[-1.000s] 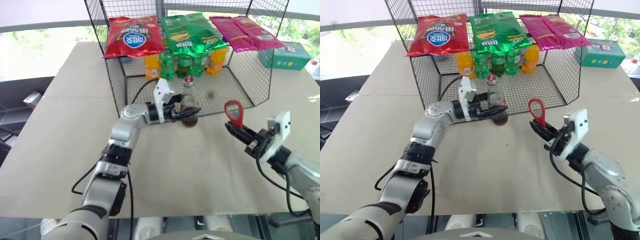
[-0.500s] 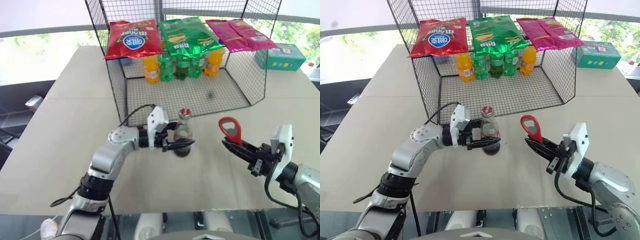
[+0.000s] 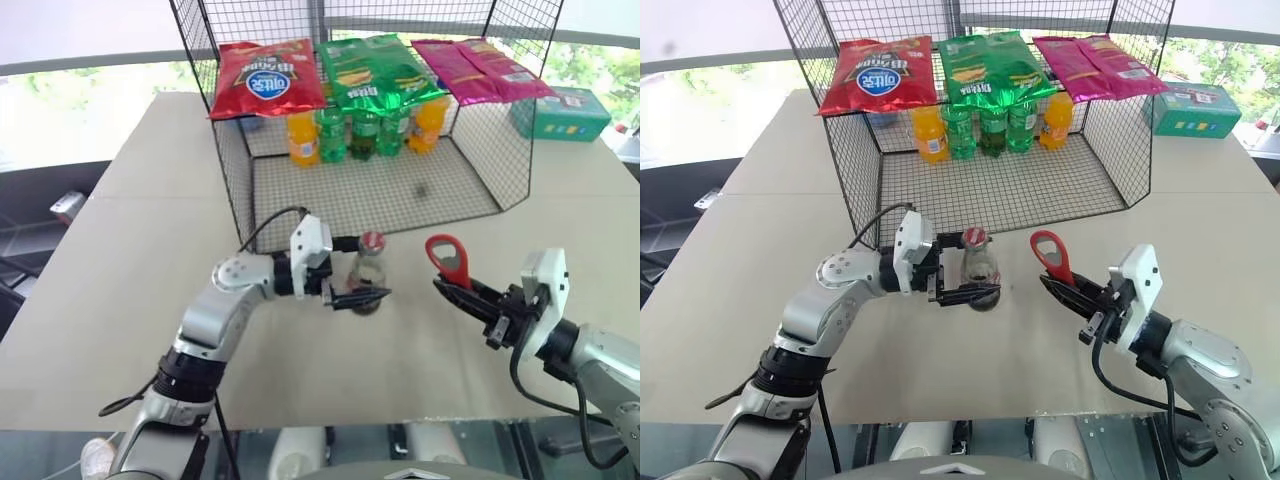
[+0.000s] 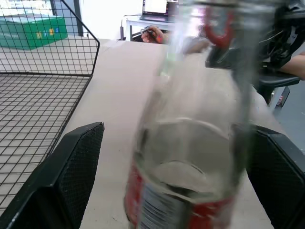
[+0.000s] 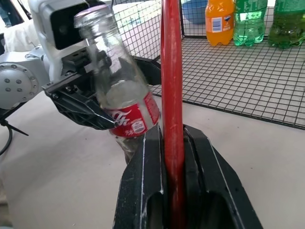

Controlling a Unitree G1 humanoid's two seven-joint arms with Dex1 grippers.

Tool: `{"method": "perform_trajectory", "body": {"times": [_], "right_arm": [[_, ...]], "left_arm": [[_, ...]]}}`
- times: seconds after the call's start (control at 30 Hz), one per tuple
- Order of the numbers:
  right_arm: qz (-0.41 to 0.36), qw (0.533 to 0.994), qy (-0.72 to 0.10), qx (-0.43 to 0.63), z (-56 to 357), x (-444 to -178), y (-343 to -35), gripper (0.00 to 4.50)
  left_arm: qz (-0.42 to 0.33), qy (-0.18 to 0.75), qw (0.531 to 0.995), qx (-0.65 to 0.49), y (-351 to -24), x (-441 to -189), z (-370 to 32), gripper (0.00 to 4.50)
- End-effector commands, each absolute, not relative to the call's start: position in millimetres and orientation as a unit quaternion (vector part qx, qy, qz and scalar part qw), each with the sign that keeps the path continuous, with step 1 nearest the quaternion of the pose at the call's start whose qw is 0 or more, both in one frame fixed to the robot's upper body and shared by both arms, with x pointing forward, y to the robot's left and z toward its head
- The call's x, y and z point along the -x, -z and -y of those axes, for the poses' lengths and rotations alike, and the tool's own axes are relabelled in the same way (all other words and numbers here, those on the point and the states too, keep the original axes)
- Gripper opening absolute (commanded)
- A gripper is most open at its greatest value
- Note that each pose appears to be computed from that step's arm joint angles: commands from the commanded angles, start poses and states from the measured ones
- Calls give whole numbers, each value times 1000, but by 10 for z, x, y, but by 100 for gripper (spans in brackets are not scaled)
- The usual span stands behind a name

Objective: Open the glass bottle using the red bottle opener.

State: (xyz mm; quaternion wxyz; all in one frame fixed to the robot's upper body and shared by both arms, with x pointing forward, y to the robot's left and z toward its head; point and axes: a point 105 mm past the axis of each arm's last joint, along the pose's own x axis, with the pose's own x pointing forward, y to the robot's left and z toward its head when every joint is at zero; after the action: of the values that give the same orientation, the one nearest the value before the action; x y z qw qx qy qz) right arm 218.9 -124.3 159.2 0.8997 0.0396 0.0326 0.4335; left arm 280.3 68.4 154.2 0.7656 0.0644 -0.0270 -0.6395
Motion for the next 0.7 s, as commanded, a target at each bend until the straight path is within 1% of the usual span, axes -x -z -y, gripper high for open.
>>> {"method": "perform_trajectory", "body": {"times": [0.03,0.17,0.4,0.5,0.57,0.6,0.63,0.67,0.7], "right_arm": [[-9,900,-434,-33,1239,-2190,-1673,0],[-7,901,-432,-32,1248,-2204,-1671,0],[1,900,-434,-30,1209,-2237,-1716,0],[4,900,-434,-28,1193,-2245,-1742,0],[5,901,-434,-28,1192,-2248,-1751,0],[6,901,-433,-28,1189,-2249,-1757,0],[6,901,-433,-28,1188,-2250,-1760,0],[7,901,-433,-28,1187,-2249,-1762,0],[9,901,-433,-27,1185,-2249,-1769,0]], "left_arm": [[72,648,755,-68,-1862,-2714,-731,449],[71,650,754,-63,-1921,-2708,-739,449],[66,657,748,-62,-1929,-2688,-704,449],[65,661,745,-58,-1938,-2685,-682,377],[62,665,743,-56,-1935,-2675,-671,292],[60,666,741,-56,-1932,-2672,-672,233],[59,667,740,-56,-1930,-2670,-674,202],[58,668,740,-56,-1927,-2669,-675,144],[57,669,738,-57,-1925,-2665,-673,133]]}}
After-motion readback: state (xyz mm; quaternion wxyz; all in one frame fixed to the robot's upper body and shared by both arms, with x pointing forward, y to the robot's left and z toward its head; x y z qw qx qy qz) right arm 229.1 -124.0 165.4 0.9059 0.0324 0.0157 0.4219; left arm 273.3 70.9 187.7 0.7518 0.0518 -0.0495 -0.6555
